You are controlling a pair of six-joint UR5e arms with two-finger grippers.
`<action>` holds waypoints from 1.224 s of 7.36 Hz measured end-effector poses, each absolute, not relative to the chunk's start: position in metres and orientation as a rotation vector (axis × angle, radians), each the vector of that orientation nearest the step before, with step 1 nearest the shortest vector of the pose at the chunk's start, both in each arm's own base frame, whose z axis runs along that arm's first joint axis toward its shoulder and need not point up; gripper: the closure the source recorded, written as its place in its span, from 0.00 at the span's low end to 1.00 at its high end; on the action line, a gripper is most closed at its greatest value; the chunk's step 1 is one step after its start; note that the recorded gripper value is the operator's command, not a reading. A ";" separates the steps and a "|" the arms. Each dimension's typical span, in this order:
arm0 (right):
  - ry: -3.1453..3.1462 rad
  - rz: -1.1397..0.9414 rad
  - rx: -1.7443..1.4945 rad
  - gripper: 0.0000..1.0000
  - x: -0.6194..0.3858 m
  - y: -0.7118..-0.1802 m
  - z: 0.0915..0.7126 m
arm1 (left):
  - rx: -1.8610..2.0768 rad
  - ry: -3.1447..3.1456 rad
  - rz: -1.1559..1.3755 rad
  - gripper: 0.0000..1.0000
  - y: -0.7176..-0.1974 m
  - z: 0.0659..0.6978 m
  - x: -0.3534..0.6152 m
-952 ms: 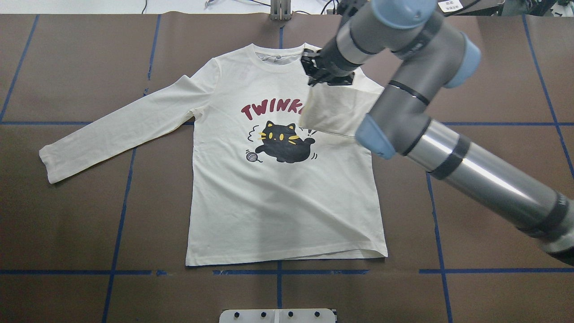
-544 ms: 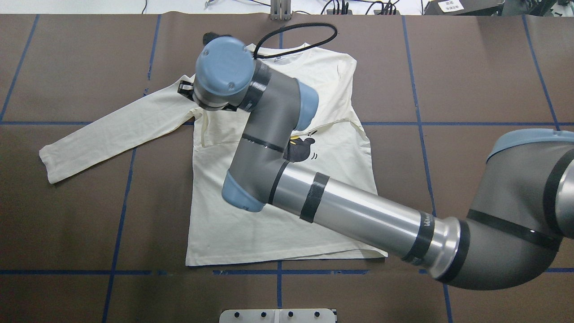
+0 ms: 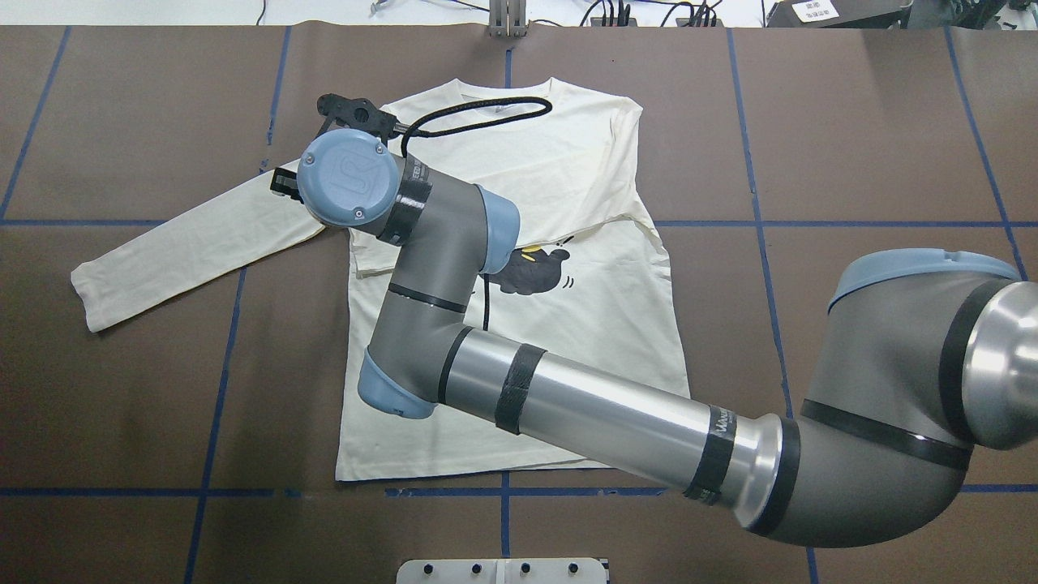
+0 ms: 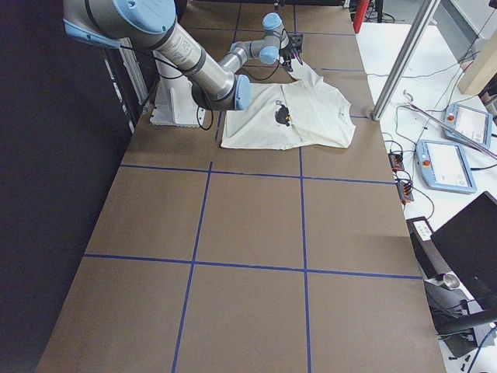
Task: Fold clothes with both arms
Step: 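Fold the grasped sleeve across the shirt front with the right gripper, then release the sleeve and raise the right gripper while the left gripper approaches the other cuff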
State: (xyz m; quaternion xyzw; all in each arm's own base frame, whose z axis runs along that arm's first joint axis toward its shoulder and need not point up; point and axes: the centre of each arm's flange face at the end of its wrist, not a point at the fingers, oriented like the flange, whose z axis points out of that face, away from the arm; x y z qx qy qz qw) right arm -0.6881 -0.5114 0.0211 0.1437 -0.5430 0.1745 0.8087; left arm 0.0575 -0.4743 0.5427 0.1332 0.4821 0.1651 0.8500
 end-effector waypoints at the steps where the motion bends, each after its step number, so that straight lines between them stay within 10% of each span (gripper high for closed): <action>1: -1.164 0.403 0.285 0.00 -0.649 -0.532 0.045 | 0.254 1.006 0.362 0.00 -0.482 0.548 0.080; 5: -1.128 0.337 0.177 0.00 -0.421 -0.588 0.236 | 0.131 0.835 0.133 0.17 -0.533 0.620 0.165; 9: -1.117 0.291 0.196 0.00 -0.381 -0.579 0.268 | 0.074 0.815 0.111 0.27 -0.547 0.650 0.195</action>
